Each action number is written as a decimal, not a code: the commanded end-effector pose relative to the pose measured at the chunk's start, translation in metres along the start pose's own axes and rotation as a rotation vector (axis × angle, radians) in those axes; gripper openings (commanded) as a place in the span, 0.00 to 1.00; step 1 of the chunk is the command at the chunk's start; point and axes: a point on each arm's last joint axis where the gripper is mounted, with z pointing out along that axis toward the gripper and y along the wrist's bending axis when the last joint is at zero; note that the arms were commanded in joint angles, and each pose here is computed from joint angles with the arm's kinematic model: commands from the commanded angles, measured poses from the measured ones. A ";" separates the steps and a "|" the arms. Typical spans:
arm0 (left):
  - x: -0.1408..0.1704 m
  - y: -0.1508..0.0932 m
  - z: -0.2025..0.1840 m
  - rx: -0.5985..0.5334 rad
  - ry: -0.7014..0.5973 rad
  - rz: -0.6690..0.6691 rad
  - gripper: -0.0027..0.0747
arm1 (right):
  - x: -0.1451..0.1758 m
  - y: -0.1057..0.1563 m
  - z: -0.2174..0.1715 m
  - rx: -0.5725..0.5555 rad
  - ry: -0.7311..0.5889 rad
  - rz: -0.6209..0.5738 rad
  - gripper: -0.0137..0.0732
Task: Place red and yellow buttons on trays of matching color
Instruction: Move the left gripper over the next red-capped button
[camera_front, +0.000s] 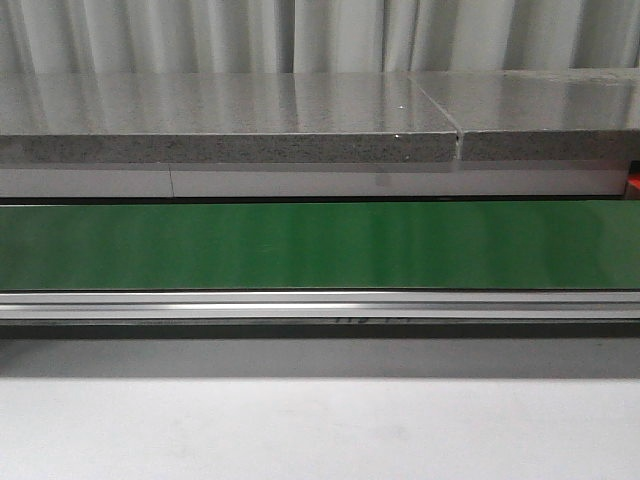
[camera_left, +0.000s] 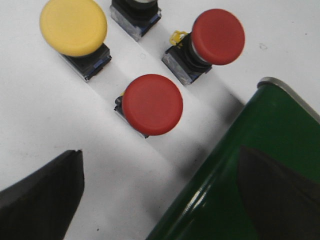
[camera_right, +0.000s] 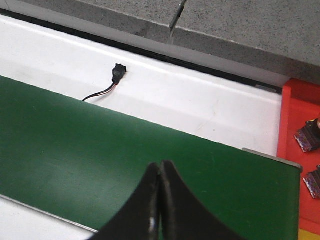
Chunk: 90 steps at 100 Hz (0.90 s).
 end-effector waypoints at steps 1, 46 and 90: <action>-0.016 -0.006 -0.008 0.044 -0.104 -0.018 0.84 | -0.016 -0.001 -0.011 0.028 -0.105 -0.012 0.08; -0.027 -0.009 0.033 0.019 -0.054 -0.023 0.84 | -0.016 -0.001 -0.011 0.028 -0.105 -0.012 0.08; -0.032 -0.011 0.036 0.027 -0.075 -0.023 0.61 | -0.016 -0.001 -0.011 0.028 -0.105 -0.012 0.08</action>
